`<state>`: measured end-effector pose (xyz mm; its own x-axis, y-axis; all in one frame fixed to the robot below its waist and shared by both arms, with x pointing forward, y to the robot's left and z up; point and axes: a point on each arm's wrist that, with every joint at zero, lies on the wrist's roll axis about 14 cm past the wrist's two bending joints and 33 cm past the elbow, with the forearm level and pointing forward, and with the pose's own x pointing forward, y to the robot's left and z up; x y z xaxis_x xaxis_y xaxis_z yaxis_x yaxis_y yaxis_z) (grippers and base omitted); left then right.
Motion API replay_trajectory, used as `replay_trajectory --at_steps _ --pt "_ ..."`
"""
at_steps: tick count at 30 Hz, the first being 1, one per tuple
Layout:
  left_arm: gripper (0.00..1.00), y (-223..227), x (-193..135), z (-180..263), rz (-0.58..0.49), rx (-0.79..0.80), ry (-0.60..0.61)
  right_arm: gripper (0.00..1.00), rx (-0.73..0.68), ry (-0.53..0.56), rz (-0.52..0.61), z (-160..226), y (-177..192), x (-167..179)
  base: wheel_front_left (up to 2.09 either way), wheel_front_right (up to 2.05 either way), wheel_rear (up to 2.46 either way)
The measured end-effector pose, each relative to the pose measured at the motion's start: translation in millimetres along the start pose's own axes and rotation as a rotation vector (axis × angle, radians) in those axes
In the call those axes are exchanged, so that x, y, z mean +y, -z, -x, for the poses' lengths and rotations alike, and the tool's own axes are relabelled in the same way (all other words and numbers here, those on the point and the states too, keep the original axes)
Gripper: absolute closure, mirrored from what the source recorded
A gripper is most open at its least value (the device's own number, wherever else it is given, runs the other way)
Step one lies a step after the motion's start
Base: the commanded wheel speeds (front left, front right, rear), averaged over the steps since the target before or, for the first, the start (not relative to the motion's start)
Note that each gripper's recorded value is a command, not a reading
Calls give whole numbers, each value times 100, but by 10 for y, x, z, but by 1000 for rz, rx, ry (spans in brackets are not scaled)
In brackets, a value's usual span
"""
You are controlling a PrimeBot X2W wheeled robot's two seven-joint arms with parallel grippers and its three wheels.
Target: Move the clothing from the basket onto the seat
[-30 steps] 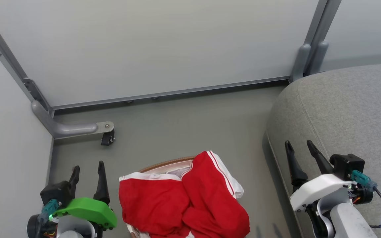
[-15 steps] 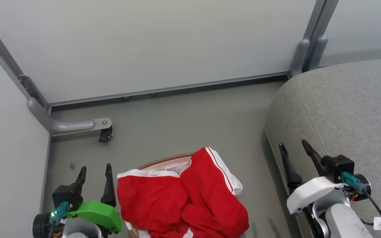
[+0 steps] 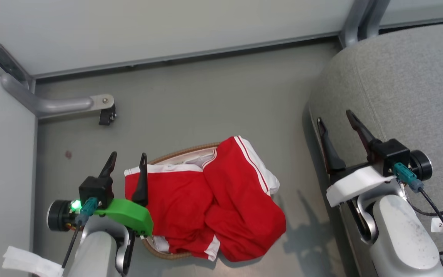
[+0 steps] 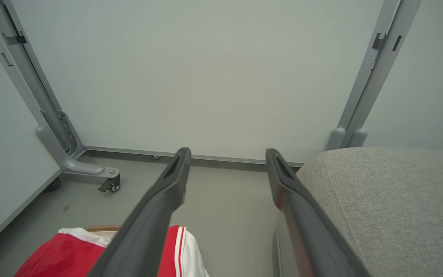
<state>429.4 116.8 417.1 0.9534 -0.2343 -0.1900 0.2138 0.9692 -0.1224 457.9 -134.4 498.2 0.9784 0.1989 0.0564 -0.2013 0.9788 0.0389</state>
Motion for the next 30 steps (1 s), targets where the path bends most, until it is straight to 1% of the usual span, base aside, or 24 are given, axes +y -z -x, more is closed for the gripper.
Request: replay_trajectory --at_steps 4,8,15,23,30 --pt "0 116 -79 -247 -21 29 48 0 -14 -9 18 -202 39 -26 0 0 0" --pt "0 329 -163 -493 -43 80 99 0 -11 -21 37 -384 155 -49 0 0 0" --pt "0 902 -365 -781 -46 216 207 0 18 -11 25 -588 457 -157 0 0 0" --pt "0 1605 -576 -896 -74 379 334 0 63 3 6 -685 824 -268 0 0 0" --pt "0 2210 -663 -876 -98 525 418 0 110 10 1 -723 1137 -346 0 0 0"
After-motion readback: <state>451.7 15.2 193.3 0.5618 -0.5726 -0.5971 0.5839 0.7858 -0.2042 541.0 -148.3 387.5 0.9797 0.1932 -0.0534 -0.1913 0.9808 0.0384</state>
